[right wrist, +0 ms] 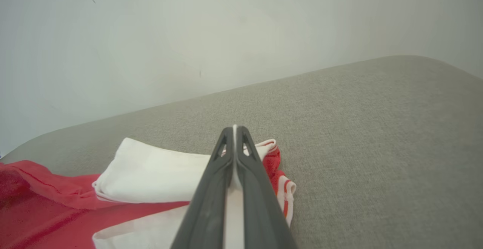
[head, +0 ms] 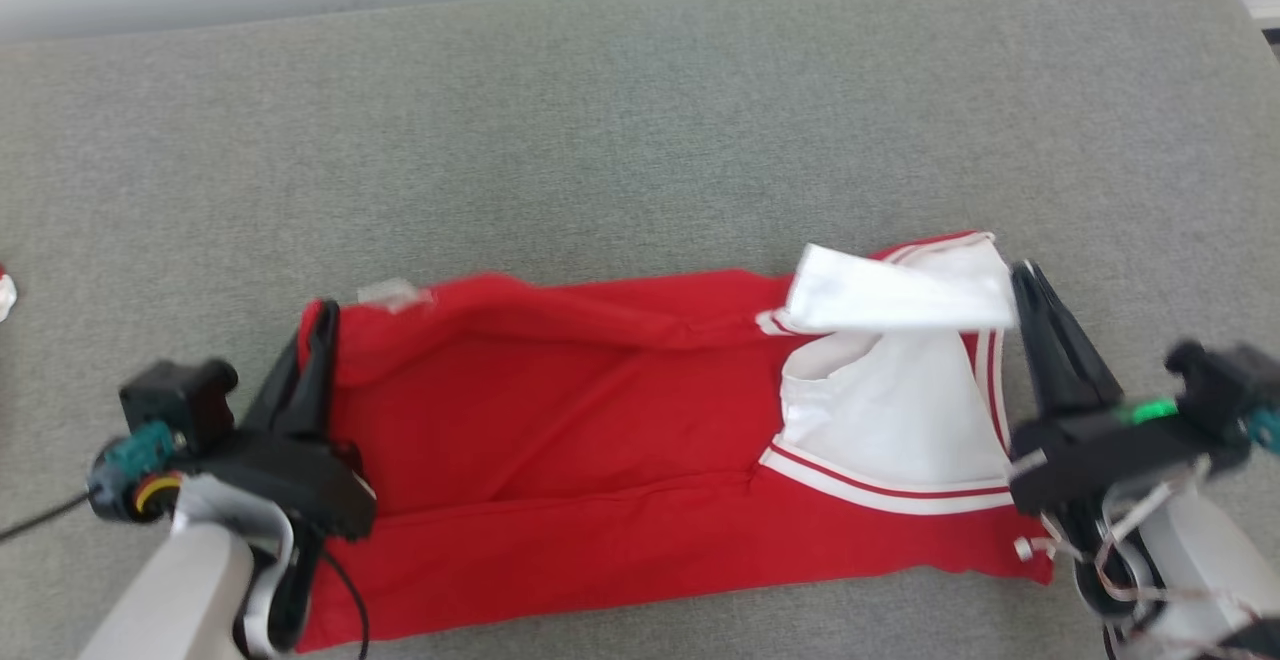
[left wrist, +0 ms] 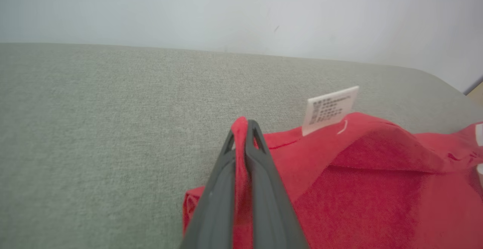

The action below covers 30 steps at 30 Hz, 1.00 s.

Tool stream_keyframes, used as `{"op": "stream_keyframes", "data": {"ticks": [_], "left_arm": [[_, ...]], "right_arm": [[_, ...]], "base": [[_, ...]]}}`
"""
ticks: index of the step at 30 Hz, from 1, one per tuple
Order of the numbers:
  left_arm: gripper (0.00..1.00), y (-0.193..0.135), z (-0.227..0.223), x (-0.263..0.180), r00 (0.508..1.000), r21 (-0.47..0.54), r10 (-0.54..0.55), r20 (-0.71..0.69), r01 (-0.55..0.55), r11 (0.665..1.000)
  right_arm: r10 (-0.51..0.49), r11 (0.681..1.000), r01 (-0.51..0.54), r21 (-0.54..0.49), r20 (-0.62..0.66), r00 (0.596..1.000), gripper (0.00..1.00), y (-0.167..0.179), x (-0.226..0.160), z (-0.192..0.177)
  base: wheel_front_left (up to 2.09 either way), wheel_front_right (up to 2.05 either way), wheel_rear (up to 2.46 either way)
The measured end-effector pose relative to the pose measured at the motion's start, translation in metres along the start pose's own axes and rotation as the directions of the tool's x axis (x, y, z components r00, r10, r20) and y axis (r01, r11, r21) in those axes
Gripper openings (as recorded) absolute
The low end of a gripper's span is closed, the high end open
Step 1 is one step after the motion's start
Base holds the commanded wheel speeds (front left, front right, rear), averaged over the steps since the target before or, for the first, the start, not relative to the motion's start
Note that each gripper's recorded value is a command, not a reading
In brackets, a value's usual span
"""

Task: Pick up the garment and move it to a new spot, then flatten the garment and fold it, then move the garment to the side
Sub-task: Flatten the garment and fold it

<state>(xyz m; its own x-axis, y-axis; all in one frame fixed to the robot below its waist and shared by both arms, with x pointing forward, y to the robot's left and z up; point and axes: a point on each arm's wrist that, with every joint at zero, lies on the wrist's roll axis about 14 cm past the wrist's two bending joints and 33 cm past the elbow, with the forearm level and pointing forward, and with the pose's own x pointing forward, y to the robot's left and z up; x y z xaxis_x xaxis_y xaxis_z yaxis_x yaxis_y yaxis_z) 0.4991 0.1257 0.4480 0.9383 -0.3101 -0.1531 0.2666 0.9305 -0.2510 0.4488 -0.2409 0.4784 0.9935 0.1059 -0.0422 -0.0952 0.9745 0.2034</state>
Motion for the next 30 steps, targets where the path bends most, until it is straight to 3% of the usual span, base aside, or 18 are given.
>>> {"op": "stream_keyframes", "data": {"ticks": [13,26,27,28,29,30], "left_arm": [[0.0,-0.001,-0.022,-0.04,0.998,-0.047,0.047,-0.028,-0.048,0.998],[0.0,0.003,-0.035,-0.057,0.995,-0.046,0.089,-0.045,-0.091,0.995],[0.38,0.004,-0.035,-0.058,0.995,-0.044,0.093,-0.043,-0.095,0.994],[0.74,0.005,-0.035,-0.06,0.994,-0.038,0.098,-0.045,-0.1,0.994],[1.0,0.006,-0.035,-0.062,0.994,-0.034,0.102,-0.045,-0.103,0.994],[1.0,0.006,-0.034,-0.063,0.993,-0.031,0.109,-0.039,-0.11,0.993]], "right_arm": [[-0.113,0.988,0.122,0.099,-0.092,0.989,0.0,-0.009,-0.051,-0.038],[-0.145,0.981,0.163,0.104,-0.157,0.977,0.0,-0.006,-0.077,-0.052],[-0.149,0.981,0.167,0.103,-0.159,0.976,0.2,-0.007,-0.078,-0.053],[-0.15,0.981,0.167,0.098,-0.158,0.976,0.5,-0.008,-0.078,-0.052],[-0.15,0.982,0.165,0.095,-0.151,0.977,1.0,-0.008,-0.078,-0.05],[-0.15,0.982,0.165,0.095,-0.146,0.978,1.0,-0.008,-0.078,-0.048]], "base": [[0.0,0.0,0.0],[0.0,0.0,0.0],[0.0,0.0,0.0],[0.0,0.0,0.0],[0.0,0.0,0.0],[0.0,0.0,0.0]]}}
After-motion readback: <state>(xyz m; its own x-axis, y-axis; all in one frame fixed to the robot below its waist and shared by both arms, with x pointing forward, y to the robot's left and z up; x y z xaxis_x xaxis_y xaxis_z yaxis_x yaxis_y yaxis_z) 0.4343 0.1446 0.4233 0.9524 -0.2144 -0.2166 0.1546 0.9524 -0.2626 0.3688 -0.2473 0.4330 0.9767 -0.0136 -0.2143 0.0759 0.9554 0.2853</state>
